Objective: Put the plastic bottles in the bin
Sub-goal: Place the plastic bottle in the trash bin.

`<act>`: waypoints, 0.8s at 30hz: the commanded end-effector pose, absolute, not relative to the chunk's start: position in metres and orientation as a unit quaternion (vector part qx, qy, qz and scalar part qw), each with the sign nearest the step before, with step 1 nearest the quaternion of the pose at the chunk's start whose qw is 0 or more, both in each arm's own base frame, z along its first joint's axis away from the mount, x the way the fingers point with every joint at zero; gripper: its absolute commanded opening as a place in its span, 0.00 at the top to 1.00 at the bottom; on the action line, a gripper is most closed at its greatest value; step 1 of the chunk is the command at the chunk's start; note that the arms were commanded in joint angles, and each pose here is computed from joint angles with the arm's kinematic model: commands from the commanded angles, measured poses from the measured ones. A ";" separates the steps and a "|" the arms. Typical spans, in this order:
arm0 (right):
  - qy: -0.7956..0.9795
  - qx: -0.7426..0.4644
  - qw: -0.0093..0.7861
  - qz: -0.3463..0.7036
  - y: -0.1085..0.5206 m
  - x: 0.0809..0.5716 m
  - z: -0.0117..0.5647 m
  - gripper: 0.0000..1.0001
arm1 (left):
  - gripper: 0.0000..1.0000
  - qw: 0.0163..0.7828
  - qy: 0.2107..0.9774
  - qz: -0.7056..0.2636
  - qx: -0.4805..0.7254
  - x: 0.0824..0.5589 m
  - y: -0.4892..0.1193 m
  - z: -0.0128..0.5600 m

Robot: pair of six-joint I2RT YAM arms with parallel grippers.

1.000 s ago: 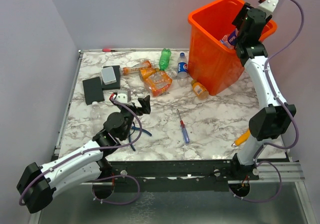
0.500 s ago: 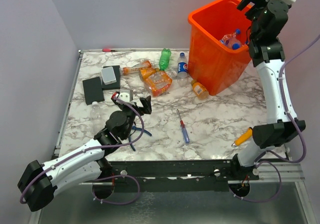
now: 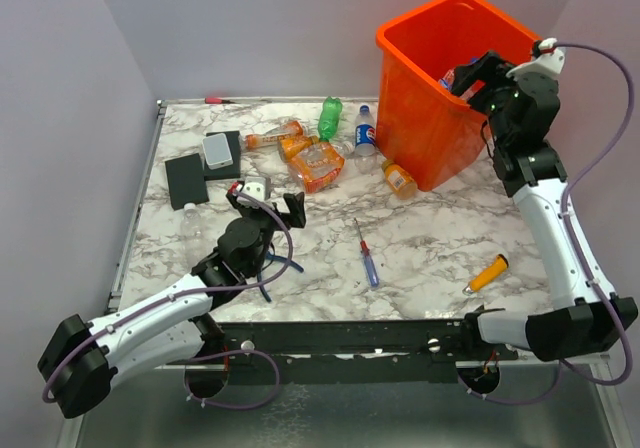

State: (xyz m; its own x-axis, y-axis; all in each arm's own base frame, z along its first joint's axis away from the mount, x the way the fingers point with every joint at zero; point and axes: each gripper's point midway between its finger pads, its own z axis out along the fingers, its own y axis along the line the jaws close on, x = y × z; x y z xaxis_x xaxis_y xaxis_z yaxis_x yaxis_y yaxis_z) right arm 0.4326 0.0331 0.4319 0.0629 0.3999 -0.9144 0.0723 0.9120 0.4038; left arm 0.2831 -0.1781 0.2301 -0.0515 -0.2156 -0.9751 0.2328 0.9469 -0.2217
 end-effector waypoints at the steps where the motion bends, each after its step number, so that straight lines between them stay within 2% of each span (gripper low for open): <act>1: 0.635 0.068 0.734 0.229 0.100 0.376 0.479 0.15 | 0.01 0.679 0.721 -0.136 -0.023 0.290 -0.172 0.231; 7: 0.616 -0.014 0.718 0.324 0.142 0.307 0.482 0.15 | 0.01 0.660 0.746 -0.091 -0.017 0.295 -0.166 0.221; 13: 0.679 -0.082 0.591 0.428 0.186 0.264 0.397 0.16 | 0.01 0.605 0.789 -0.105 0.021 0.306 -0.190 0.203; 17: 0.707 -0.060 0.567 0.418 0.177 0.250 0.344 0.16 | 0.01 0.567 0.814 -0.114 0.063 0.325 -0.210 0.200; 20: 0.726 -0.049 0.551 0.408 0.172 0.242 0.312 0.16 | 0.01 0.530 0.837 -0.057 0.120 0.335 -0.215 0.183; 24: 0.750 -0.012 0.547 0.372 0.155 0.239 0.279 0.16 | 0.01 0.518 0.838 0.003 0.171 0.350 -0.218 0.178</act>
State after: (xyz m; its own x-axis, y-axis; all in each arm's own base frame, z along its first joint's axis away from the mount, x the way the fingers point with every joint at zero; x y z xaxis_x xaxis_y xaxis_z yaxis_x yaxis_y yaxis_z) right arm 0.2496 0.1666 0.2856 -0.4152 0.3681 -0.8319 -0.4650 0.7001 0.5419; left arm 0.3492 -0.2164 0.1971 -0.3570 0.0692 -0.9315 0.2006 0.9797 -0.0041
